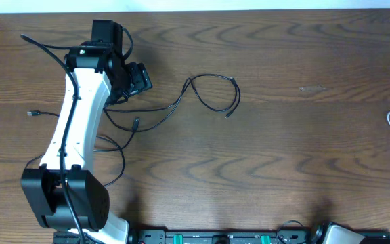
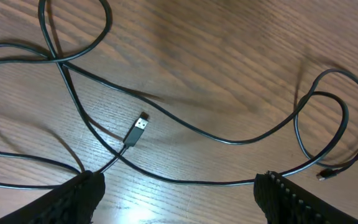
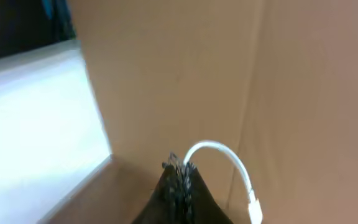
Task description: Untangle cables
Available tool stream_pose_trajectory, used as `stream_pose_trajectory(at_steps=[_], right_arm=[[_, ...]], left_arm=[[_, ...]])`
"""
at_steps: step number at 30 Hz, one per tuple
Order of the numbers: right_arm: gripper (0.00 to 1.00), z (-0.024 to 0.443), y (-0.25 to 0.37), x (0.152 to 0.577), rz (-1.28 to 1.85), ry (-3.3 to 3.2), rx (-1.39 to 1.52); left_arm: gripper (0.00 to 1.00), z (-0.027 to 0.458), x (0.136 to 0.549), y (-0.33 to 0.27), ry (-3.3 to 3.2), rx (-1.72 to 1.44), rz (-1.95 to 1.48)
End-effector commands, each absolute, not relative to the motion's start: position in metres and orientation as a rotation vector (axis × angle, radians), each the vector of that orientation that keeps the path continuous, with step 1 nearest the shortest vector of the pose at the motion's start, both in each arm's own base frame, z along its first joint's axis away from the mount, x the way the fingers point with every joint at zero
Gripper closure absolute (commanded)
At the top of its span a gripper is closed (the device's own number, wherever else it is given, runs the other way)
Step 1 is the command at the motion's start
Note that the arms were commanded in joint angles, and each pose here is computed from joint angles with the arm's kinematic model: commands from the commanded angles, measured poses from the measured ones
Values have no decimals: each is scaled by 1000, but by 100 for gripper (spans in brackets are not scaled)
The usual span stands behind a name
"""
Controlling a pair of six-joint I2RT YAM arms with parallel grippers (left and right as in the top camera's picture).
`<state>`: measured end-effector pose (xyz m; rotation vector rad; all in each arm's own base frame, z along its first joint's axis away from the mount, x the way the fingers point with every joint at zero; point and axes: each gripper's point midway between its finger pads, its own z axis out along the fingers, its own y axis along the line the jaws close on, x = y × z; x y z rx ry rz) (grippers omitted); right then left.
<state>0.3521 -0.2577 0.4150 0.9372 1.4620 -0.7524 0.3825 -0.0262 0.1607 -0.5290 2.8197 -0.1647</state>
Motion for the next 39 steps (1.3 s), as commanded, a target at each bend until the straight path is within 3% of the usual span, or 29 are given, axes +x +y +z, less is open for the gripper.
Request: stream_pose_trajectory(at_steps=[1,8,20,23,25,27,28,30,36,37,38,39], right_arm=[[99,368,-246,380,-520,1572,1002],[99,244,-226,382,-436,2004,1126],[97,111,-228,369,-528,2366,1283],[90,96,-232,365,-542,2395,1308],[80,94,-232,364,-537,2401,1311],[54,92,-229,366,-502,2411,1309],[48,91,-226,367,-481,2425,1303],[43,87,-218,370,-409,2455,1291],[31,75,-132,391,225,2656,1122],[30,77,-109,398,338,2689,1014],[30,79,-98,401,389,2699,975],[29,80,-83,404,435,2711,932]], left_arm=[[18,153,381,-27,2846,-509,-157],[18,153,381,-26,2846,-508,-156],[18,153,381,-26,2846,-508,-156],[18,153,381,-26,2846,-508,-156],[18,153,381,-26,2846,-508,-156],[18,153,381,-27,2846,-508,-156],[18,153,381,-26,2845,-509,-156],[18,153,381,-26,2845,-509,-156],[18,154,382,-27,2842,-507,-158],[27,154,383,-27,2837,-507,-160],[43,154,383,-27,2836,-507,-161],[77,154,384,-27,2833,-512,-163]])
